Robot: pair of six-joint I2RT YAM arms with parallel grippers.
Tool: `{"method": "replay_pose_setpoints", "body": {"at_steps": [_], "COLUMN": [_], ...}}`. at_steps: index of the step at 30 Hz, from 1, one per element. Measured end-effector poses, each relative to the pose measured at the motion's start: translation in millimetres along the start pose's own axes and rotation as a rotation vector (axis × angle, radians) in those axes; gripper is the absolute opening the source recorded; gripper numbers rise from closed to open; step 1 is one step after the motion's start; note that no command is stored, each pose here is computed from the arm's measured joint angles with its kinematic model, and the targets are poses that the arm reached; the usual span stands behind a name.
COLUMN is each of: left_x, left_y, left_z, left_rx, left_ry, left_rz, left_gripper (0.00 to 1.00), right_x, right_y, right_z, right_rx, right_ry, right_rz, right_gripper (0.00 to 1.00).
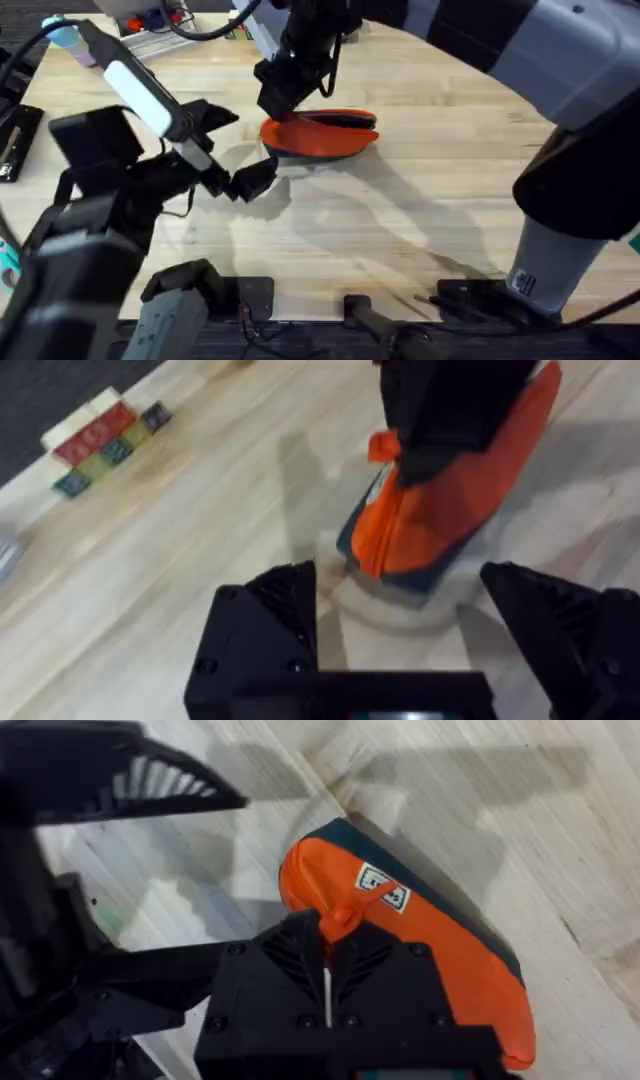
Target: Unzip the bag, pick up the pens from the table one at a time and place them inside, then zip the bag closed.
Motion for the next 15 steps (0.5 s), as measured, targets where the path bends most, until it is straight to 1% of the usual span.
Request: {"method": "replay_pose_setpoints", "body": {"at_steps": [3,8,12,15], "left_x": [12.3,29.7,37.2,38.9], "left_y": [-2.8,-0.2,3.3,4.9], "left_z": [5.0,5.2,3.1,0.8], "left_rx": [0.004,-0.020,-0.044,-0.061], "left_ry": [0.055,0.155,0.208,0.230], "left_rz": [-0.061,-0.144,-0.182,-0.192], "left_gripper": [0.991,0.991,0.992,0.993], "right_x": [0.0,0.0,0.2,0.0], "right_y": [0.0,0.0,0.0,0.1], "right_z": [0.0,0.0,-0.1,0.0], "right_rx": [0.000,0.000,0.000,0.000], "right_ry": [0.000,0.000,0.000,0.000], "right_rz": [0.000,0.000,0.000,0.000], "right_gripper": [0.031,0.031,0.030,0.031]}}
Point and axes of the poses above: each hand's point on the last joint's axis, 136 mm out from that joint toward the fingers, its own x axis out along the fingers, its own z axis along the line the jaws close on, y = z × x, the point moved 1 cm from there along -x, back along the fingers, and after that the axes turned 2 degrees about x, right-handed, at the moved point
